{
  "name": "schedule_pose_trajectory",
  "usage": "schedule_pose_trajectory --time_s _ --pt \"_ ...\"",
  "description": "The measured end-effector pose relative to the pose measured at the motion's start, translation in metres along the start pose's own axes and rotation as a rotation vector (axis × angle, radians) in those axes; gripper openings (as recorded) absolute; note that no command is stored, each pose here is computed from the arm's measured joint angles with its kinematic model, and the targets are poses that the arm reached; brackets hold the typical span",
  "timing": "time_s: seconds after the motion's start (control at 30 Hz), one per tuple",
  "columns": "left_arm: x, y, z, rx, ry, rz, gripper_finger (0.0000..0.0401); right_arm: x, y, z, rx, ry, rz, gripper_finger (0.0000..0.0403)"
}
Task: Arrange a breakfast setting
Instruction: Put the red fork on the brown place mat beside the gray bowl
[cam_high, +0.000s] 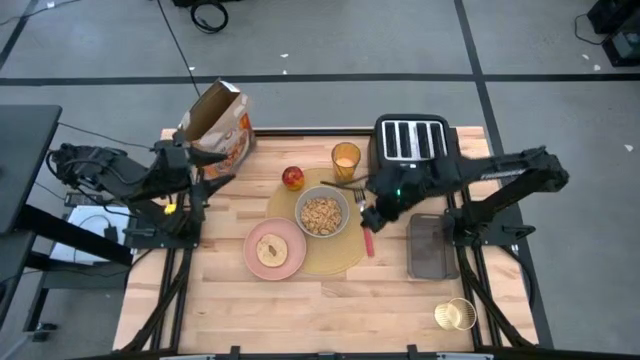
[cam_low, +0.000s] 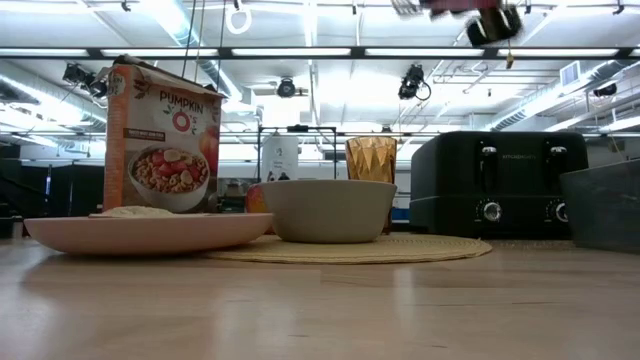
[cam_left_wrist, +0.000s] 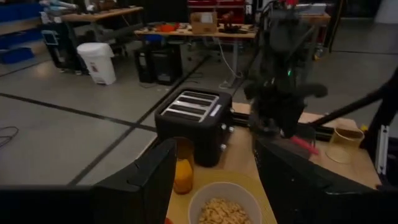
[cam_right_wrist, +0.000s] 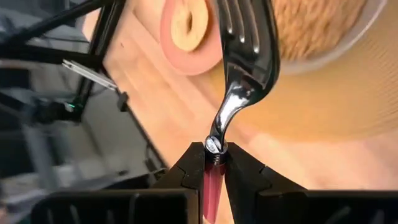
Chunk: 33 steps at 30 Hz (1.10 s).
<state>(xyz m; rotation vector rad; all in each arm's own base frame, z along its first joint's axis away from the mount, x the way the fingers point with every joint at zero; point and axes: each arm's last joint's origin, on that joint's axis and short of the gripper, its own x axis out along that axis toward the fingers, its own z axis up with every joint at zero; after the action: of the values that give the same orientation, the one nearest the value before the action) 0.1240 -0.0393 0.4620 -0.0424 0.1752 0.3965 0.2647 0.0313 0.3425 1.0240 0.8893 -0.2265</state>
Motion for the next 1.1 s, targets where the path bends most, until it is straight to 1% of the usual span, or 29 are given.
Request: schedule_pose_trajectory --time_s 0.07,0.17,0.3,0.43,0.67,0.77,0.9,1.1 --pt "0.002 -0.002 0.000 0.004 0.005 -0.003 0.0223 0.019 -0.016 -0.010 0.085 0.010 0.040 0.0047" --pt "0.005 -0.006 -0.002 0.007 0.020 -0.028 0.0222 0.046 -0.043 -0.021 0.199 0.010 0.064 0.0047" --pt "0.009 -0.011 -0.003 0.006 0.034 -0.041 0.0222 0.080 -0.075 -0.032 0.299 0.030 0.002 0.0047" --pt "0.013 -0.016 -0.005 -0.019 0.048 -0.039 0.0222 0.102 -0.099 -0.038 0.354 0.017 -0.085 0.0047" --pt "0.019 -0.023 -0.007 -0.032 0.072 -0.069 0.0222 0.118 -0.118 -0.020 0.392 -0.042 -0.172 0.0046" --pt "0.020 -0.024 -0.007 -0.033 0.076 -0.079 0.0222 0.126 -0.130 -0.011 0.431 -0.033 -0.211 0.0046" --pt "0.020 -0.025 -0.008 -0.030 0.080 -0.082 0.0222 0.136 -0.141 -0.001 0.474 -0.010 -0.218 0.0046" --pt "0.020 -0.025 -0.008 -0.029 0.080 -0.082 0.0222 0.137 -0.145 0.003 0.488 -0.022 -0.215 0.0046"
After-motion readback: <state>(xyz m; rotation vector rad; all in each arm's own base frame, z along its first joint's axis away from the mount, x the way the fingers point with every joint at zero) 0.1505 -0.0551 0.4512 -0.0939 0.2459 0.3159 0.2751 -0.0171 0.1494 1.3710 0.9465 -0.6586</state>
